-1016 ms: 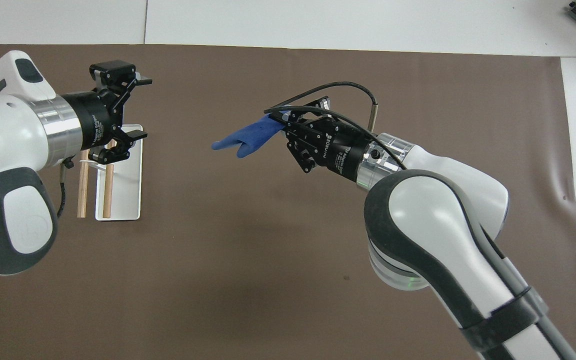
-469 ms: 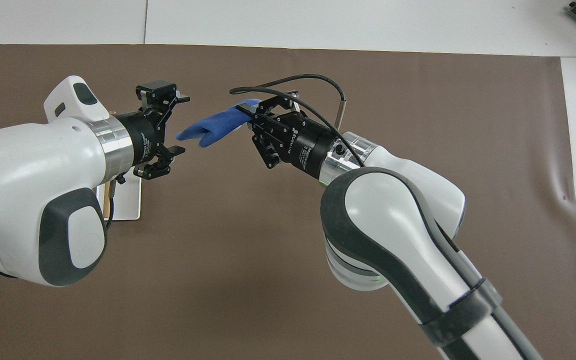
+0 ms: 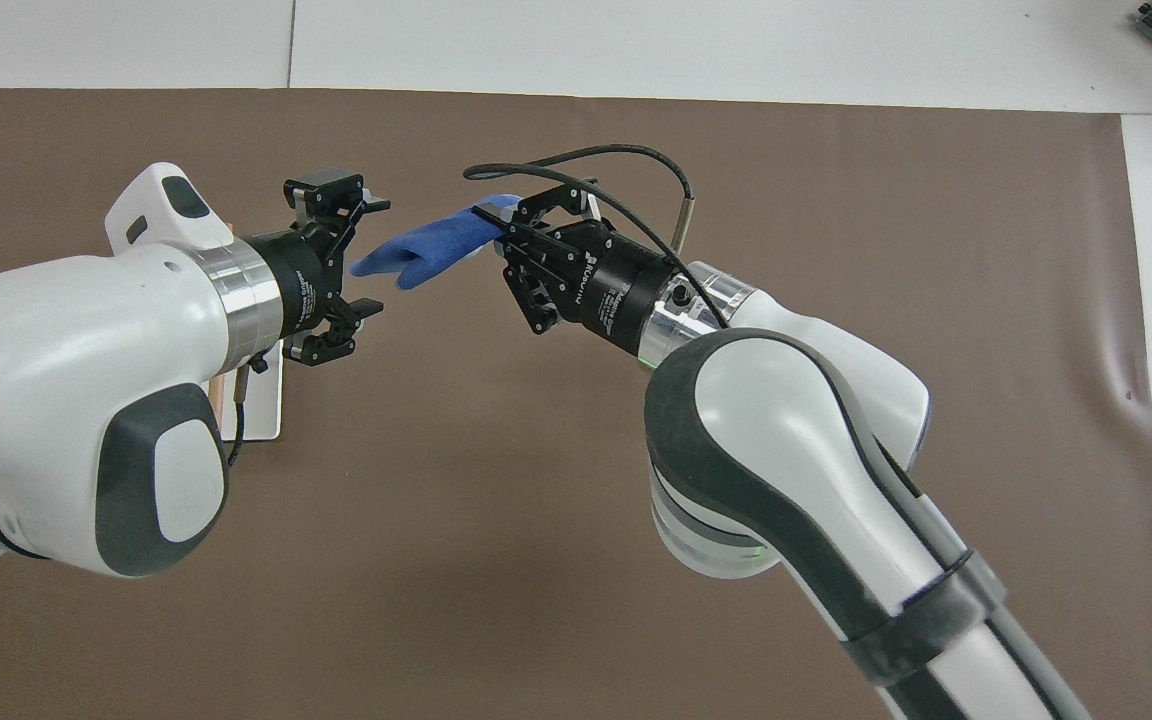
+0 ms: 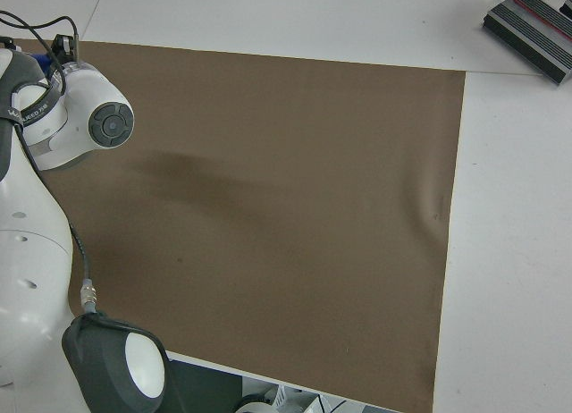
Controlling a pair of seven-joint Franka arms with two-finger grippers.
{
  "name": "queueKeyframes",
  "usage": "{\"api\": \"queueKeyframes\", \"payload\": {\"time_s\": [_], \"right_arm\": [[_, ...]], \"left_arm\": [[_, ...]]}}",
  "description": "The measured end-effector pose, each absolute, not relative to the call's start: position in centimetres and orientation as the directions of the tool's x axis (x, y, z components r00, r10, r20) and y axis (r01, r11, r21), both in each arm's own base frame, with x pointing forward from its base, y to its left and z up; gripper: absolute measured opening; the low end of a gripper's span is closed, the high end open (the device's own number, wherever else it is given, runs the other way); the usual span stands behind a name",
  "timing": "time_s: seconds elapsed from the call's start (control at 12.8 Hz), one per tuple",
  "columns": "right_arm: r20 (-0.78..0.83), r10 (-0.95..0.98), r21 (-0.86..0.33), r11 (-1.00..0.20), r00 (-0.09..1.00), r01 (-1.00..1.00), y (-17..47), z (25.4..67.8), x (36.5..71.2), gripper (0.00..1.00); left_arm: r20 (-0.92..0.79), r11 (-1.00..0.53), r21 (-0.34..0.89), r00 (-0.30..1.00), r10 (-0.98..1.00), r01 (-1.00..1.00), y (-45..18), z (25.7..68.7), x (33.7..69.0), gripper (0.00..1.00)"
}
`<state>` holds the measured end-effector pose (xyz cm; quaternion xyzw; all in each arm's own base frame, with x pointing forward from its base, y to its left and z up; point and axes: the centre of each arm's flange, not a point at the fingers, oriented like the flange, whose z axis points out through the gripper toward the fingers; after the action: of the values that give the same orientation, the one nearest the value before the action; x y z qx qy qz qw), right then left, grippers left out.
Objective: Right arm passes towel to left arm to hang
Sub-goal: 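Grasp the towel with the left gripper and open the right gripper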
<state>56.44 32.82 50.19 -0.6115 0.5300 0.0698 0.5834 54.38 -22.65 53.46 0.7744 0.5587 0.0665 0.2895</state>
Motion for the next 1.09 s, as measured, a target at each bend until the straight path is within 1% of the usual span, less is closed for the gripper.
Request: {"api": "queueKeyframes", "payload": {"time_s": [0.16,0.23,0.31,0.47,0.55,0.7,0.78,0.94,1.02,1.09], "right_arm": [[-0.704,-0.567,-0.640,0.242,0.429,-0.730,32.8,50.2,56.4,0.04],[-0.704,-0.567,-0.640,0.243,0.429,-0.729,32.8,50.2,56.4,0.04],[-0.704,-0.567,-0.640,0.243,0.428,-0.729,32.8,50.2,56.5,0.04],[-0.704,-0.568,-0.640,0.245,0.427,-0.729,32.6,50.2,56.6,0.04],[-0.704,-0.569,-0.640,0.247,0.425,-0.728,32.5,50.2,56.6,0.04],[-0.704,-0.571,-0.640,0.250,0.423,-0.727,32.2,50.2,56.8,0.04],[-0.703,-0.572,-0.640,0.250,0.423,-0.727,32.2,50.2,56.8,0.04],[-0.702,-0.573,-0.641,0.249,0.423,-0.726,32.2,50.1,56.9,0.05],[-0.694,-0.580,-0.649,0.244,0.427,-0.721,32.0,50.0,56.9,0.12],[-0.670,-0.597,-0.670,0.230,0.441,-0.706,31.8,49.8,57.1,0.23]], "left_arm": [[-0.220,-0.208,0.523,0.367,0.904,0.827,-22.6,53.5,54.4,1.00],[-0.220,-0.208,0.523,0.367,0.904,0.827,-22.6,53.4,54.4,0.89],[-0.220,-0.209,0.523,0.368,0.904,0.826,-22.6,53.4,54.4,0.74],[-0.219,-0.210,0.523,0.368,0.903,0.826,-22.6,53.4,54.4,0.47],[-0.219,-0.209,0.524,0.368,0.904,0.826,-22.6,53.4,54.4,0.36],[-0.219,-0.208,0.525,0.367,0.904,0.825,-22.6,53.4,54.4,0.08],[-0.220,-0.206,0.525,0.366,0.905,0.826,-22.5,53.3,54.5,0.02],[-0.222,-0.201,0.525,0.361,0.906,0.827,-22.3,53.0,54.7,0.02],[-0.223,-0.199,0.526,0.359,0.906,0.827,-22.3,52.9,54.8,0.02],[-0.223,-0.197,0.527,0.358,0.907,0.827,-22.2,52.9,54.9,0.02]]}}
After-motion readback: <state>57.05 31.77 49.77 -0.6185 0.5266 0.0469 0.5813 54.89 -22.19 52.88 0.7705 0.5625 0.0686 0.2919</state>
